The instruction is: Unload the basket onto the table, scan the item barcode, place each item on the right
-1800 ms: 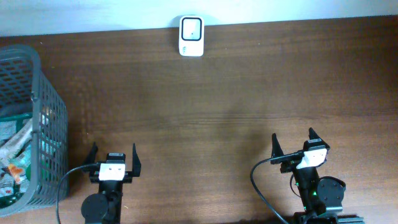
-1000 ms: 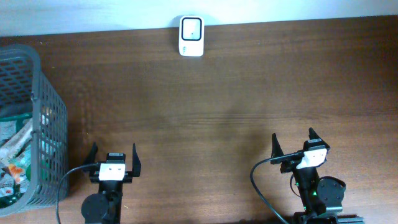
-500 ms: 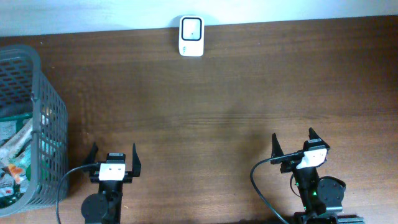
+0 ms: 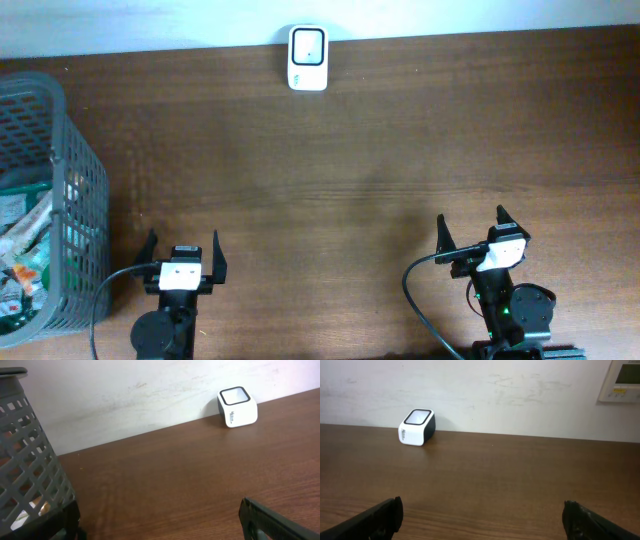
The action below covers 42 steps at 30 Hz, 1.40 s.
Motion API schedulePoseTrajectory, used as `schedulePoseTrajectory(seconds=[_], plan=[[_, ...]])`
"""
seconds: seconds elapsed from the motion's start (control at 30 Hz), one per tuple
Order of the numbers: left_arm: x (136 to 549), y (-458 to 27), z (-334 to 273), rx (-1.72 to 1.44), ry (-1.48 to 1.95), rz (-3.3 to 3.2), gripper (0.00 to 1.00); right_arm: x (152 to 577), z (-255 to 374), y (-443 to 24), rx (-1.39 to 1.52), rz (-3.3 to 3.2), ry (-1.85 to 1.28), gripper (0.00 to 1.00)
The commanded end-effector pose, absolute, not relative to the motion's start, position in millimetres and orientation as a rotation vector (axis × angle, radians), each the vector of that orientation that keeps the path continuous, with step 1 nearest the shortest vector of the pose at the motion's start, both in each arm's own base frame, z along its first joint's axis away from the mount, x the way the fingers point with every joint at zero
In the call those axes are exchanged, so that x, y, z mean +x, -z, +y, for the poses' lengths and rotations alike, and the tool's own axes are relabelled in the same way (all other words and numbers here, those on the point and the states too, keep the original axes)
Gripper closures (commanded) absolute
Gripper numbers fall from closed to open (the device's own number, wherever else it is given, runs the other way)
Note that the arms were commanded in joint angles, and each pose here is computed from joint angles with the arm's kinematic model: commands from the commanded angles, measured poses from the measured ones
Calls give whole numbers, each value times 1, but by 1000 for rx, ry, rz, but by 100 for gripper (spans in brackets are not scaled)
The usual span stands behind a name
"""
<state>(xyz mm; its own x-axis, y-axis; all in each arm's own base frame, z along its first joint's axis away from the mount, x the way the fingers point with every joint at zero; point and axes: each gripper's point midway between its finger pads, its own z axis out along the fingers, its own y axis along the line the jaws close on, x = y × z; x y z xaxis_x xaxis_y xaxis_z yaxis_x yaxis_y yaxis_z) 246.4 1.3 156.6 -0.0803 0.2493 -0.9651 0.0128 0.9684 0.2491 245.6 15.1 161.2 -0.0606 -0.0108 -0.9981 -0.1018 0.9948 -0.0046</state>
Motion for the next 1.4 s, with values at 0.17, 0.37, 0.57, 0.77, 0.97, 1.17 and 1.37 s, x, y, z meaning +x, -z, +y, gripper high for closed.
schedulePoseTrajectory(seconds=[0.17, 0.37, 0.57, 0.77, 0.97, 1.17, 1.37], plan=[[246, -156, 2, 211, -214, 1642, 1, 245, 18, -159, -104, 1633, -83, 2], [246, -156, 2, 210, -214, 1642, 1, 245, 18, -159, -104, 1634, -83, 2], [246, -156, 2, 211, -214, 1642, 1, 245, 18, -159, -104, 1634, -83, 2], [246, -156, 2, 211, -214, 1642, 1, 245, 18, -159, -104, 1634, -83, 2], [246, -157, -7, 243, -166, 1632, 1, 245, 18, -159, -104, 1634, -83, 2], [241, -195, -21, 263, -70, 1565, 1, 245, 18, -159, -103, 1634, -83, 1], [247, -279, -21, 272, -57, 1666, 1, 245, 18, -159, -104, 1634, -83, 2]])
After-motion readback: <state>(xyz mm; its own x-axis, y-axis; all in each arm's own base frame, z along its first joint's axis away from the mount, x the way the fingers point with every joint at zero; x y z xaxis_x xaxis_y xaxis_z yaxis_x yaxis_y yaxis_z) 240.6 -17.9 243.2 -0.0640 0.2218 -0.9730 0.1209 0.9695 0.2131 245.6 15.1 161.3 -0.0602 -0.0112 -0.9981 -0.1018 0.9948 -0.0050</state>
